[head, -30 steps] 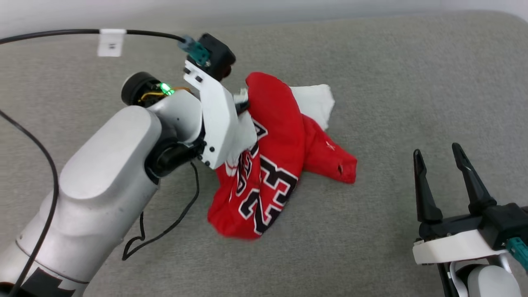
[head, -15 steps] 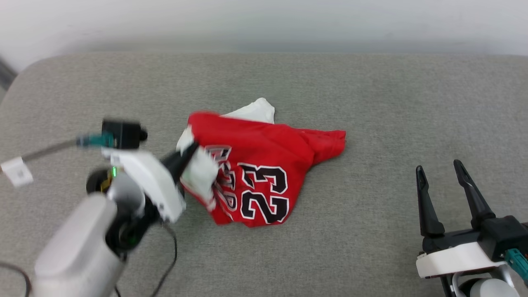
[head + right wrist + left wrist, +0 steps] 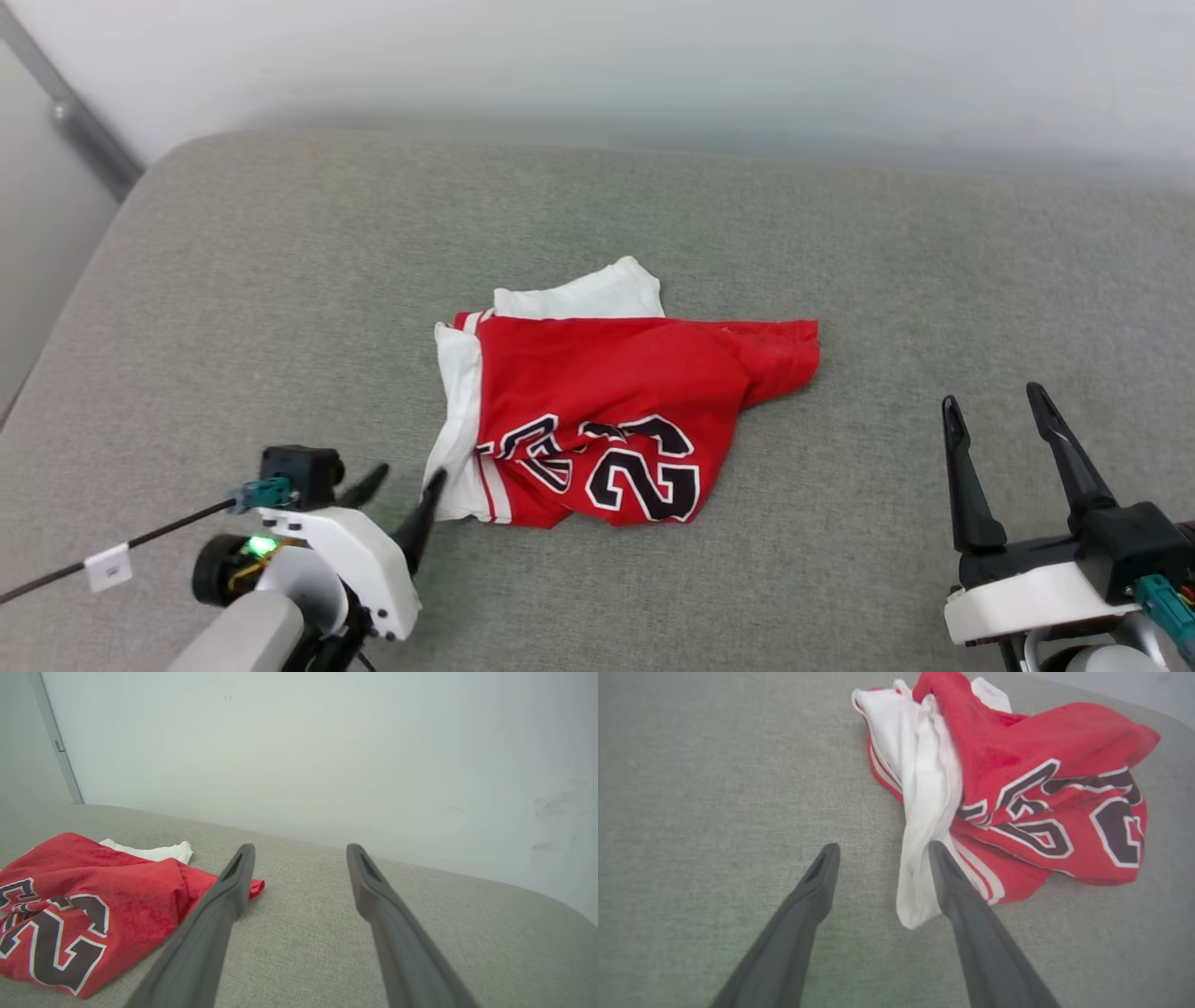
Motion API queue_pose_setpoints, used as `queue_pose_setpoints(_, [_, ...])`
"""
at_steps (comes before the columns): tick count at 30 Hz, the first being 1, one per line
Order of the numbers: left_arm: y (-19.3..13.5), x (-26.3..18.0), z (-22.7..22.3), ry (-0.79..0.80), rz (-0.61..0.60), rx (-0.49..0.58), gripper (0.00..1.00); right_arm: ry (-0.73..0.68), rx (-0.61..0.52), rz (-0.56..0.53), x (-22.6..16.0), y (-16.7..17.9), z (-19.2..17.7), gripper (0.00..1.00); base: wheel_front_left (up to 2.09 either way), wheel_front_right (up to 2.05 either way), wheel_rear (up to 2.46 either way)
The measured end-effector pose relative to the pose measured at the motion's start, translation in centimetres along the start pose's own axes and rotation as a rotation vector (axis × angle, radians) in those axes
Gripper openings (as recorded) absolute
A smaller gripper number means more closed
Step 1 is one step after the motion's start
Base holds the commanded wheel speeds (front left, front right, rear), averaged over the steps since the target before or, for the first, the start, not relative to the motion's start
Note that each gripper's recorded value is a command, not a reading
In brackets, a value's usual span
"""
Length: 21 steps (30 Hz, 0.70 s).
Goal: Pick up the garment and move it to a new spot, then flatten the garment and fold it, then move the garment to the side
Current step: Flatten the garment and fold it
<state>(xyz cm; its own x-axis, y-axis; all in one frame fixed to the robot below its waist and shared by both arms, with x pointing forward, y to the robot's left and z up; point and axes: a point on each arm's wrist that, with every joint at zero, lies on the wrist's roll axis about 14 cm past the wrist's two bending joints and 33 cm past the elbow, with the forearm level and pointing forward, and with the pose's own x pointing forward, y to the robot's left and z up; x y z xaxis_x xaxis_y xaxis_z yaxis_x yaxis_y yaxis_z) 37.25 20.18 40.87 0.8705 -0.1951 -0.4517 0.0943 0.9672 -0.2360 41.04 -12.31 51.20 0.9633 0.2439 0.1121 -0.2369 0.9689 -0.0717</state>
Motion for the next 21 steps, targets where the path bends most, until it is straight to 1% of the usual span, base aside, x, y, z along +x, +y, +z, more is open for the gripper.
queue_pose_setpoints(1, [0.4,-0.3,0.8,-0.046,0.020,0.020,1.00,-0.004,-0.002,0.002,0.0,0.1,0.2,1.00,0.00,0.00,0.00])
queue_pose_setpoints(3, [1.5,-0.8,2.7,-0.136,0.073,0.019,1.00,-0.018,-0.003,0.008,0.2,0.3,0.6,1.00,0.00,0.00,0.00])
queue_pose_setpoints(6, [2.1,-2.0,5.4,-0.271,0.105,0.062,1.00,-0.032,-0.005,0.020,0.2,0.7,1.2,1.00,0.00,0.00,0.00])
queue_pose_setpoints(10, [1.8,-3.9,9.1,-0.428,0.119,0.178,1.00,-0.055,-0.005,0.039,0.3,1.4,2.0,1.00,0.00,0.00,0.00])
queue_pose_setpoints(14, [0.8,-6.6,12.2,-0.578,0.162,0.252,1.00,-0.071,-0.004,0.055,0.4,1.9,2.5,1.00,0.00,0.00,0.00])
queue_pose_setpoints(17, [-0.2,-8.5,12.6,-0.650,0.177,0.243,1.00,-0.075,-0.003,0.074,0.7,2.5,2.7,1.00,0.00,0.00,0.00])
queue_pose_setpoints(21, [-0.2,-9.8,11.9,-0.669,0.209,0.243,1.00,-0.050,0.006,0.122,1.7,4.1,2.6,1.00,0.00,0.00,0.00])
